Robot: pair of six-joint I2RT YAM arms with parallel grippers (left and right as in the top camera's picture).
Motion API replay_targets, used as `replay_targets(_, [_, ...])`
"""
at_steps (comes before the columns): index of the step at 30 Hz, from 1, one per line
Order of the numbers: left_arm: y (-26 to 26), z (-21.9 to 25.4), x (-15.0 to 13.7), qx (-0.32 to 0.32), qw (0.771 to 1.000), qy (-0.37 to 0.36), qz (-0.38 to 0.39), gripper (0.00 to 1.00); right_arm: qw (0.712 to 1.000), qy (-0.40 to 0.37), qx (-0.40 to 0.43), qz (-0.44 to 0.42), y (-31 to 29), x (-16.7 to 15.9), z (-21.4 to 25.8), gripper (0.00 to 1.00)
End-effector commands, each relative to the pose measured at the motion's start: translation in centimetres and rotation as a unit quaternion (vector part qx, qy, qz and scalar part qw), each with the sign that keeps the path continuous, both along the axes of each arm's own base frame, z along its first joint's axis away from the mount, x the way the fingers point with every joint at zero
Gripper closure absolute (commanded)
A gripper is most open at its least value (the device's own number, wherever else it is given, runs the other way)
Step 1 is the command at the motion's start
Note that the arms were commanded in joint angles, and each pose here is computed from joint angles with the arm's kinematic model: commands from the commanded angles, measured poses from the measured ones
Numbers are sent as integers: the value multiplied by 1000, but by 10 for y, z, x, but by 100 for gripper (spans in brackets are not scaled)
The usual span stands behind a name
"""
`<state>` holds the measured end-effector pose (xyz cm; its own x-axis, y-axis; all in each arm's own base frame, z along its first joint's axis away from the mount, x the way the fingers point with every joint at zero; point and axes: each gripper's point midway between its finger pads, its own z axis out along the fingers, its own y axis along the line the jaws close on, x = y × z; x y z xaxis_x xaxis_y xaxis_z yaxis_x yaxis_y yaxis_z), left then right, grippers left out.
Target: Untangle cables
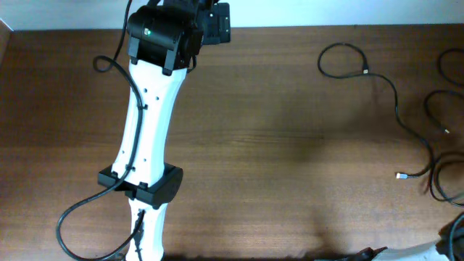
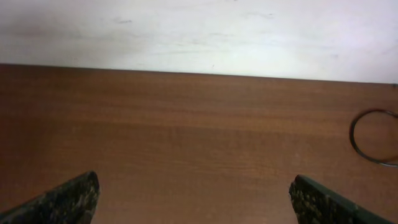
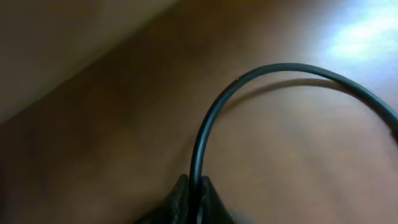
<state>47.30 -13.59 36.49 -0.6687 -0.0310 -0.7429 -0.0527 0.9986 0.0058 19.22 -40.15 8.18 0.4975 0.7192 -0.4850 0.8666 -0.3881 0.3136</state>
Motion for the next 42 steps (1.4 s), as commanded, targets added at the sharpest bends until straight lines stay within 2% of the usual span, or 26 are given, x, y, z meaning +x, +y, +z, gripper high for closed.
replay_targets(1, [4,2,0,6,1000,-3,2,1,986,15,-85,140,4,78,40,96])
replay_targets(3, [4,3,0,5,1000,-3,2,1,950,104,-185,228,13,123,71,96])
replay_targets(5, [4,1,0,6,1000,-2,2,1,941,120,-210,236,20,135,80,96])
replay_targets(7, [4,0,-1,8,1000,2,2,1,949,112,-200,217,12,124,76,96])
replay_targets(10, [4,0,-1,8,1000,2,2,1,963,108,-164,183,-8,86,64,96])
replay_targets(13, [4,-3,-1,9,1000,6,2,1,966,85,-151,190,-14,81,60,96])
replay_targets(14, [4,-4,-1,10,1000,8,2,1,966,82,-149,194,-13,83,60,57])
replay_targets(15, [4,-5,0,11,1000,9,2,1,965,68,-144,208,-10,89,58,1])
replay_targets(18, [2,-2,2,6,1000,1,1,1,941,63,-140,300,4,109,60,1])
replay_targets(20, [1,-1,4,4,1000,-3,1,1,915,88,-175,351,15,122,86,1])
replay_targets(21, [1,-1,4,4,1000,-4,1,1,890,111,-194,397,27,131,101,1])
replay_targets(23, [1,0,4,4,1000,-5,1,1,755,93,-246,601,94,183,130,1])
replay_targets(25, [0,3,7,0,1000,-14,1,1,674,34,-241,697,159,213,132,1])
replay_targets(26, [0,4,8,-1,1000,-17,1,1,547,14,-236,803,217,225,115,1])
replay_targets(27, [0,5,8,-1,1000,-17,1,1,488,29,-229,842,238,224,99,1])
replay_targets(30, [-1,8,11,-5,1000,-25,1,1,422,66,-163,889,264,214,44,1])
replay_targets(31, [-2,8,11,-5,1000,-27,1,1,414,85,-151,894,260,213,28,1])
replay_targets(33, [-1,7,11,-4,1000,-25,1,1,424,128,-111,890,244,209,-13,1])
replay_targets(36, [-1,7,11,-4,1000,-25,1,1,422,123,-59,896,247,204,-58,1])
replay_targets(39, [-1,7,10,-4,1000,-24,1,1,425,122,-59,895,244,209,-69,3])
replay_targets(40, [-1,6,10,-3,1000,-22,1,1,442,123,-66,886,239,215,-66,96])
replay_targets(41, [-1,5,9,-2,1000,-19,1,1,463,125,-66,875,234,218,-66,96])
replay_targets(42, [0,4,8,-1,1000,-16,1,1,470,122,-74,871,232,223,-64,96])
